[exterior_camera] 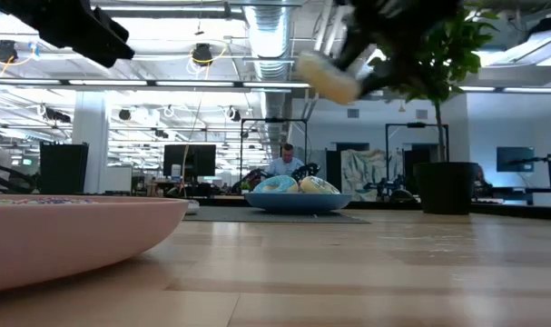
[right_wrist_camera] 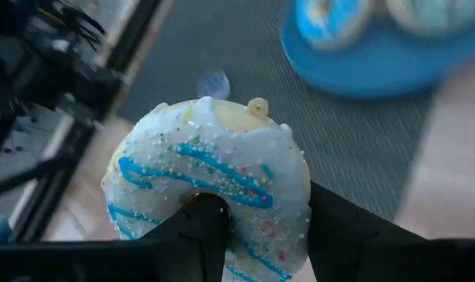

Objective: Pick & Place donuts
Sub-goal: Put the large white donut on the blue plate

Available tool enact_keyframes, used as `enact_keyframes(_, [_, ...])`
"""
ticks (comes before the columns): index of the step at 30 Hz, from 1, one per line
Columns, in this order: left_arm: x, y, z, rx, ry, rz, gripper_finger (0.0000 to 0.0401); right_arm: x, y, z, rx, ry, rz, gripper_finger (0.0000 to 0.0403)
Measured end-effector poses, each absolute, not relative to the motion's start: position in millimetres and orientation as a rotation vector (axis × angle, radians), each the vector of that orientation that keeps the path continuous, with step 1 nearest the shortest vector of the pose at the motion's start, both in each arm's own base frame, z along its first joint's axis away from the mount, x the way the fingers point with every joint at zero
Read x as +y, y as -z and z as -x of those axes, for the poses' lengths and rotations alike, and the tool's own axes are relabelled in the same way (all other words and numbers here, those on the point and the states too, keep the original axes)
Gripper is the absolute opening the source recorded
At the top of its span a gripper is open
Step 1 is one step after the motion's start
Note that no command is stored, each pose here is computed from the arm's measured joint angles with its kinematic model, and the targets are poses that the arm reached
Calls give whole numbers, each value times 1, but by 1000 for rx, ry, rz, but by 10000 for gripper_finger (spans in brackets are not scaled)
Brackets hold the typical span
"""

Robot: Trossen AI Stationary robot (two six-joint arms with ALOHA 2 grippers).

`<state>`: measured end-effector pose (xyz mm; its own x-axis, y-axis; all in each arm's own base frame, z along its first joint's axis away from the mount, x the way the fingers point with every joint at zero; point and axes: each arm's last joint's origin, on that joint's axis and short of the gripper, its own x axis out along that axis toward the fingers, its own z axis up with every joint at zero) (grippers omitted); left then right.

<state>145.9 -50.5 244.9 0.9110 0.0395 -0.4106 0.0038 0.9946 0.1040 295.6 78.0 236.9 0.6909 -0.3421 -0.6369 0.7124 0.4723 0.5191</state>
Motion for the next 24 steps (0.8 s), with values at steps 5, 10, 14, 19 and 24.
enact_keyframes(5, [-46, -250, -138, 390, -50, -134, 0, 38, -233, -316, 477, 677, -738, 123])
enact_keyframes(10, [-41, -253, -127, 380, -78, -89, 0, -4, -221, -335, 565, 701, -672, 119])
enact_keyframes(14, [-35, -254, -119, 370, -158, -98, 0, -31, -213, -350, 601, 737, -592, 119])
enact_keyframes(19, [-30, -258, -113, 336, -241, -126, 0, -58, -190, -361, 684, 820, -575, 119])
enact_keyframes(24, [-28, -258, -111, 338, -274, -137, 0, -69, -169, -358, 808, 888, -622, 119])
